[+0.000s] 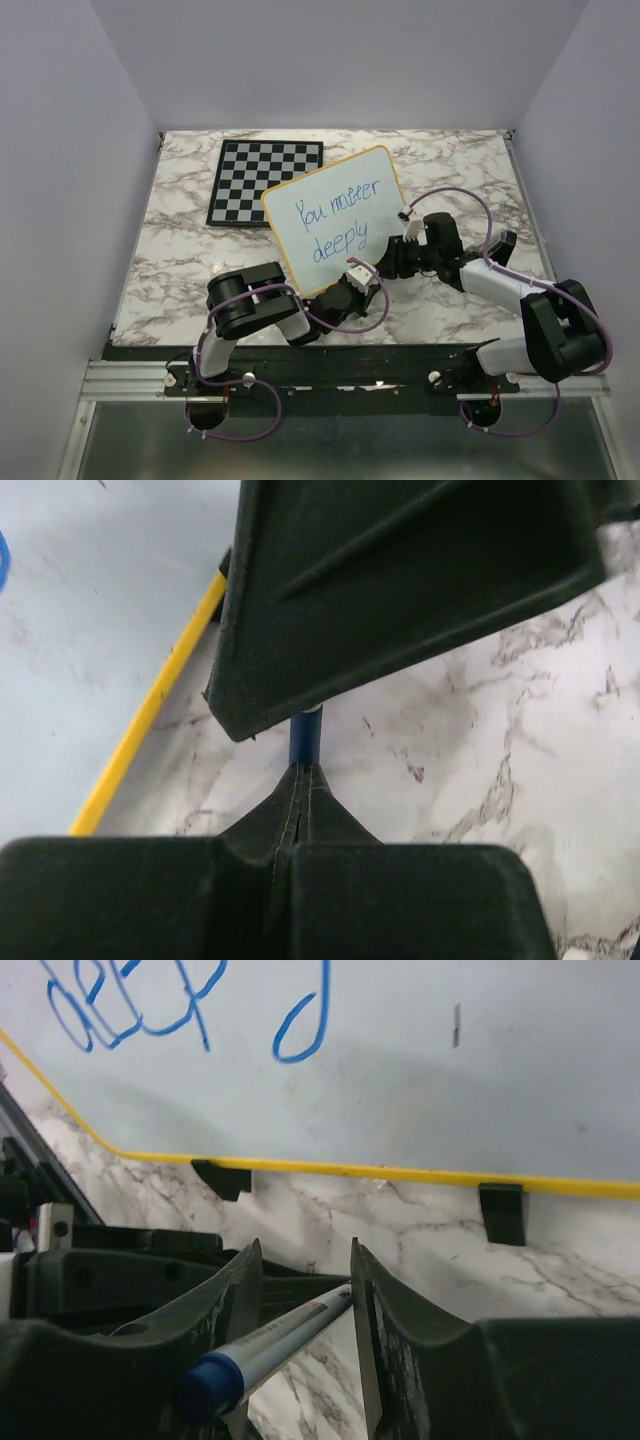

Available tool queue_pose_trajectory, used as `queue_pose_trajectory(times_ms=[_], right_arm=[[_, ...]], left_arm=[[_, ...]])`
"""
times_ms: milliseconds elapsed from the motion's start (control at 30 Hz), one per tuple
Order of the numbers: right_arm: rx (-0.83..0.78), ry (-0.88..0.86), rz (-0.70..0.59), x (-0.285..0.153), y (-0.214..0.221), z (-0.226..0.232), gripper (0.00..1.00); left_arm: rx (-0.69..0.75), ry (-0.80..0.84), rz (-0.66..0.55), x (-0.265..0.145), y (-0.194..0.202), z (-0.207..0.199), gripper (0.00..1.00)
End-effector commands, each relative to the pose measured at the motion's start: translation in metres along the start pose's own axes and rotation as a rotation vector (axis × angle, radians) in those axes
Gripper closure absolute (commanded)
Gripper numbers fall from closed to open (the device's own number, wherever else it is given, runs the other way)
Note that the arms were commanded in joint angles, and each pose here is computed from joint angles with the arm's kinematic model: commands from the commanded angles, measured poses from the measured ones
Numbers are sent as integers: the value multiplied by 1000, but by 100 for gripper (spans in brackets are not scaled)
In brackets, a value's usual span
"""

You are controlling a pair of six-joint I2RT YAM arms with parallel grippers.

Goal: Write a sentence on the whiteboard
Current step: Insert the whiteboard marker without the cap into the pen cap, then put down the whiteboard marker at the center of the board, then reset both arms

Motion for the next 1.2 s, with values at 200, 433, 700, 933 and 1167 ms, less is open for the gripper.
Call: queue_pose_trajectory(times_ms=[200, 433, 700, 933, 1167], right_arm=[[-28, 18, -5, -27, -5, 6, 28], [-78, 92, -165, -58, -39, 1, 26], [-279, 178, -282, -98, -73, 2, 22], [-548, 110, -242, -131, -76, 37, 17], [-615, 262, -432, -204, -124, 93, 9]], left_arm=[[-7, 152, 96, -23, 13, -22, 100], [-2, 171, 101, -22, 6, -29, 100], [2, 152, 73, -28, -20, -33, 98], [11, 103, 77, -53, -64, -24, 60], [30, -108, 74, -101, -165, 19, 1]])
Point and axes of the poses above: each gripper's point midway between its finger pads, its own x axis out along the fingers, its own z axis along the line the jaws close on, y = z × x, the point moved 5 cm from there along -x, back along the fingers, and after that the axes turned 11 degrees about x, right-handed, at the moved point
